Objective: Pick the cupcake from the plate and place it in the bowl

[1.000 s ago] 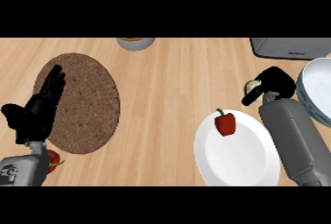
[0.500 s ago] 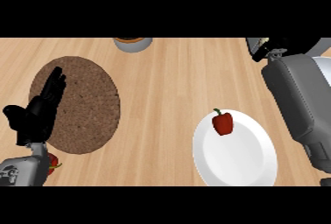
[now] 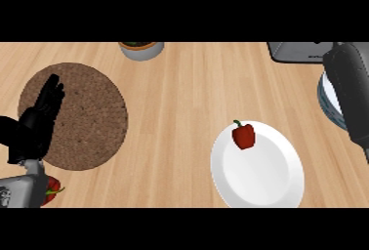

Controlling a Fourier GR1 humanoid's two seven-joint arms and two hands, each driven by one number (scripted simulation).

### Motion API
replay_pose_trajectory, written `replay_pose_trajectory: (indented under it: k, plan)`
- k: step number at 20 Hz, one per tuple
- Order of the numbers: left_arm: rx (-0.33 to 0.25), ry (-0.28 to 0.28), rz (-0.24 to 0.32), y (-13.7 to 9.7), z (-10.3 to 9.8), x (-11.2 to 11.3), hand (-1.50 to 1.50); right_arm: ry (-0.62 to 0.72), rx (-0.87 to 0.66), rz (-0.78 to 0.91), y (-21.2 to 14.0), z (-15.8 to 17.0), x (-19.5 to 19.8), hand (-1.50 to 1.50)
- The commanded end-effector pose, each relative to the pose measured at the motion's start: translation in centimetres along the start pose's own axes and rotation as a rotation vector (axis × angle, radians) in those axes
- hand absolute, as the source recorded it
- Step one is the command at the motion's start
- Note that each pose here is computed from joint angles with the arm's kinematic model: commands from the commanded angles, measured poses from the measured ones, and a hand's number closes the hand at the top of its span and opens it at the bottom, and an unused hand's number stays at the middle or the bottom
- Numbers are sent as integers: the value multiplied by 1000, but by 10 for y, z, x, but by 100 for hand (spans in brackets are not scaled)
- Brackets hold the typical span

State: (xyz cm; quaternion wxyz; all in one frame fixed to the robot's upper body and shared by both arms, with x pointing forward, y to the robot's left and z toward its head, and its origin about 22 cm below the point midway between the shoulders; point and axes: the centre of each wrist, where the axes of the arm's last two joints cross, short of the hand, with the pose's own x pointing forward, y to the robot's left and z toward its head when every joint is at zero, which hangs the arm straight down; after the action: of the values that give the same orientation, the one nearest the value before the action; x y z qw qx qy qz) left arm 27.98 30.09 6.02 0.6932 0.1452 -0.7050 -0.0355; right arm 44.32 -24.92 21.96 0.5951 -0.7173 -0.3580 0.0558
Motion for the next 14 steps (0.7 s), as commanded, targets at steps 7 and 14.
replay_pose_trajectory:
  k: [7,14]
  plan:
    - [-8,4,0,-4,4,-9,0,125,-19,-160,22,-66,-82,150]
    - [-11,-13,6,-7,-3,-7,0,156,-23,-137,59,-89,-139,150]
